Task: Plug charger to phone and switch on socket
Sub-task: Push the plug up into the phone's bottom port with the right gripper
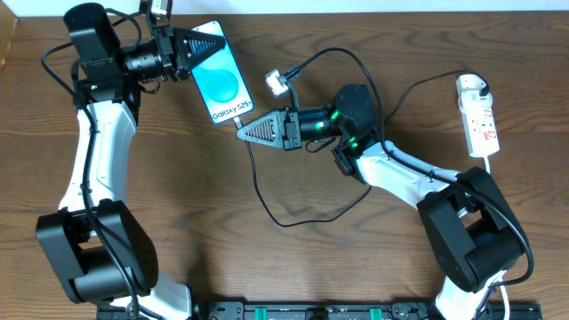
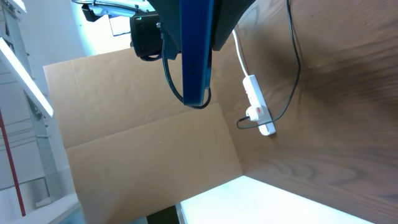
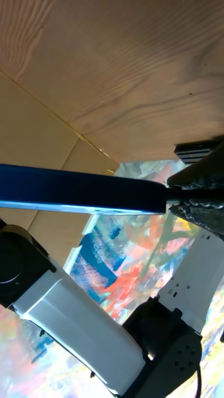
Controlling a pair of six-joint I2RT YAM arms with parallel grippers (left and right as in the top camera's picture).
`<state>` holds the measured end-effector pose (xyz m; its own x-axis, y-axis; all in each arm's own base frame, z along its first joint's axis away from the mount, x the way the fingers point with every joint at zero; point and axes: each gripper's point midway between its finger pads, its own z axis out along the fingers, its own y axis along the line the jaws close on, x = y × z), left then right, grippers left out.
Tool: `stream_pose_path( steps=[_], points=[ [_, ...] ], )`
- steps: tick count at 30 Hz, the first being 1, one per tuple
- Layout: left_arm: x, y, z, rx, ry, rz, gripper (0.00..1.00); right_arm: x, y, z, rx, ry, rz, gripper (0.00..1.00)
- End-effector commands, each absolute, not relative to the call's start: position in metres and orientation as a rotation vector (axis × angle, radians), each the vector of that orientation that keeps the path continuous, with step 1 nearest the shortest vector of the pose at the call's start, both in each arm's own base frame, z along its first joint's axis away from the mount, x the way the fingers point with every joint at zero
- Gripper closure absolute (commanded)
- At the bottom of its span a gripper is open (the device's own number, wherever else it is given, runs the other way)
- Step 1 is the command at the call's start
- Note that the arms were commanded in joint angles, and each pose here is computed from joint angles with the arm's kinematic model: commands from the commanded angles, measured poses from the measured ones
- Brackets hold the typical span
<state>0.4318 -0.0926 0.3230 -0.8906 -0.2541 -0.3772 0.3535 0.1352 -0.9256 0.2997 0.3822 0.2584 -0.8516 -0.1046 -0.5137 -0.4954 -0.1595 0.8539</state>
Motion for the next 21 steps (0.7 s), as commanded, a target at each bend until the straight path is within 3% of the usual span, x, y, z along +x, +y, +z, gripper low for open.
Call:
stream_pose_path(
  steps=[1, 21],
  points=[
    [0.4281, -0.0945, 0.3311, 0.155, 1.951, -1.793, 0.92, 0.3053, 0.3812, 0.2622, -0.664, 1.819, 2.082, 0.99],
    [0.4276, -0.0944, 0.3316, 0.163, 1.948, -1.793, 0.93, 0.3054, 0.3805, 0.262, -0.67, 1.817, 2.08, 0.99]
  ],
)
